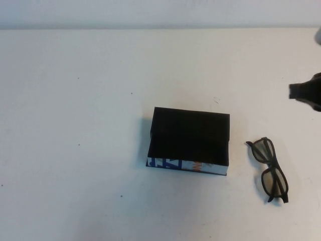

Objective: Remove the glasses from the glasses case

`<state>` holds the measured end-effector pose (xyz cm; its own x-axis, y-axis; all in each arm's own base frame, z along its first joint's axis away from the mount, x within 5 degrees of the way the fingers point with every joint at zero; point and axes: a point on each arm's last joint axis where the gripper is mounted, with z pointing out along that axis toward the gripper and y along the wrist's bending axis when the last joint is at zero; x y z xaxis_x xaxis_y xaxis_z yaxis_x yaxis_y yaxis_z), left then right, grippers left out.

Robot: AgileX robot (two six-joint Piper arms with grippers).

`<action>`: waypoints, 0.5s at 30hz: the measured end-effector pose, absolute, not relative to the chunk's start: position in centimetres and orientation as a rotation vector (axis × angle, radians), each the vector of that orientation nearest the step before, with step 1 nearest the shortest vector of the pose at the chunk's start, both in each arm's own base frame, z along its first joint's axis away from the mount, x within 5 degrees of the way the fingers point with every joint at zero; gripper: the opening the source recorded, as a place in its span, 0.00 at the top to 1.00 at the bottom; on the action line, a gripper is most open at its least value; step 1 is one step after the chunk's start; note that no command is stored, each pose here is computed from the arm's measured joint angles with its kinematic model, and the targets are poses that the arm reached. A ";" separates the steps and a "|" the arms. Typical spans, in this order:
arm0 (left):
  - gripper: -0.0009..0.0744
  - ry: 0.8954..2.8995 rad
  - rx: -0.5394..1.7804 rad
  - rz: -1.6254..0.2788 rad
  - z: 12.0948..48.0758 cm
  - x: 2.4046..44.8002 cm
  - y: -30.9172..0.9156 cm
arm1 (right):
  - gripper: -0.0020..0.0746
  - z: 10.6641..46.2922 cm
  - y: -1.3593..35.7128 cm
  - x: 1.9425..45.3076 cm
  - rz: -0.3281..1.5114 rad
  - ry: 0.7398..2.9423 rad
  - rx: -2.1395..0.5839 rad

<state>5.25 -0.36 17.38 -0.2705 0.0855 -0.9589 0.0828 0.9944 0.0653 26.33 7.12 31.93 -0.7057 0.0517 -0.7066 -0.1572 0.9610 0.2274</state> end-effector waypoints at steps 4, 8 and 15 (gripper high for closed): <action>0.99 1.846 0.122 0.003 17.4 5.3 -0.4 | 0.99 33.5 5.9 21.7 0.363 2.153 -0.058; 0.99 1.846 0.122 0.003 17.4 5.3 -0.4 | 0.99 33.3 4.6 16.7 0.391 1.976 -0.025; 0.99 1.846 0.122 0.003 17.4 5.3 -0.4 | 0.99 31.7 2.8 11.1 0.337 1.729 -0.052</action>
